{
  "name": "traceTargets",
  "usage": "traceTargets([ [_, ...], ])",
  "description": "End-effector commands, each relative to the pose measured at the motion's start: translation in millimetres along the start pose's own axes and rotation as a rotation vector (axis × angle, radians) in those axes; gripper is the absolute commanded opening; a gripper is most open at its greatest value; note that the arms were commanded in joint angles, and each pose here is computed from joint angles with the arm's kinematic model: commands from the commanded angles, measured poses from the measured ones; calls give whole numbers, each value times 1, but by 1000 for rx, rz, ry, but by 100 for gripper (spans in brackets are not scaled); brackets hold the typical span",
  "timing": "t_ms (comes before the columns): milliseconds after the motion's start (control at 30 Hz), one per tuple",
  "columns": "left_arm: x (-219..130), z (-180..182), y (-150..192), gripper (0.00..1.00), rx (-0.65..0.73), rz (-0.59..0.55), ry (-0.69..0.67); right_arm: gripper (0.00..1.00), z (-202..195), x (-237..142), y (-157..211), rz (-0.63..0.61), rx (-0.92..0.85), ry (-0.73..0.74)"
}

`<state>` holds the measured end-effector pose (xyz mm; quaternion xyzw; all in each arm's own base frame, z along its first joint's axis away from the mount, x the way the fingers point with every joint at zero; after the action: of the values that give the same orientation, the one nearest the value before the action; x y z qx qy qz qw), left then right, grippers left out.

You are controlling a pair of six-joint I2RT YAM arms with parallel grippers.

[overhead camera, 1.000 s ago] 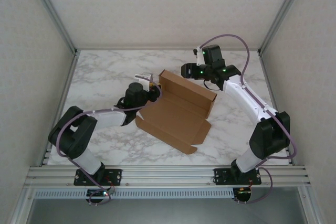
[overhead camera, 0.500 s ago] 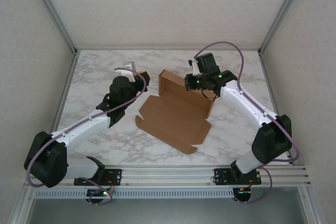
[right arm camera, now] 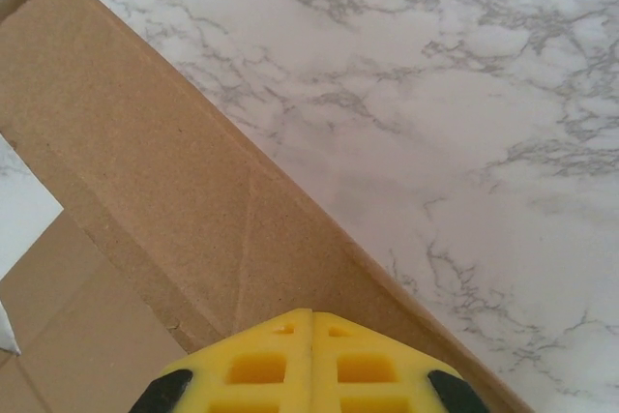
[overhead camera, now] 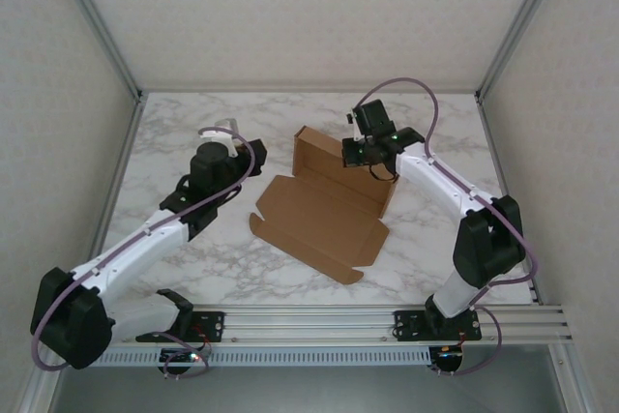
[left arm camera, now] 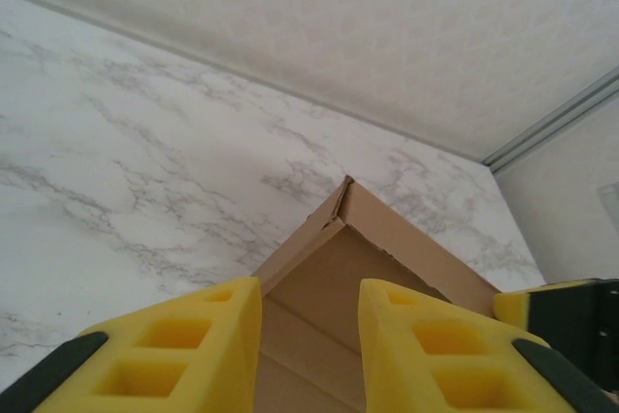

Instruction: Fold the paper box

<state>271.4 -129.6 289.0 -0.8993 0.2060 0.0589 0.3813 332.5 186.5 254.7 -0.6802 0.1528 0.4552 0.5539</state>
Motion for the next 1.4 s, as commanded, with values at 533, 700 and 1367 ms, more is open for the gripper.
traceTargets([
  [533,-43,-28,-46,34,-39,-134,36,0,-80,56,-9,84,305,1],
  [700,-80,-41,-64,34,-57,-257,132,1,-94,91,11,155,405,-27],
  [1367,73,25,71,20,-299,419,-22,53,-133,60,68,145,614,276],
])
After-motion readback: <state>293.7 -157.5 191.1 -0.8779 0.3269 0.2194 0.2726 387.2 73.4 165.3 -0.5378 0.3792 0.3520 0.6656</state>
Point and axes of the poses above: each hand's point on the last joint's axis, 136 mm out from that joint toward the fingers, its own x axis out along the fingers, its own z axis along the line the jaws close on, y = z × x, the point moved 10 cm from there along -x, back along the fingers, and after that the axes turned 13 degrees about -x, right-handed, at the moved point
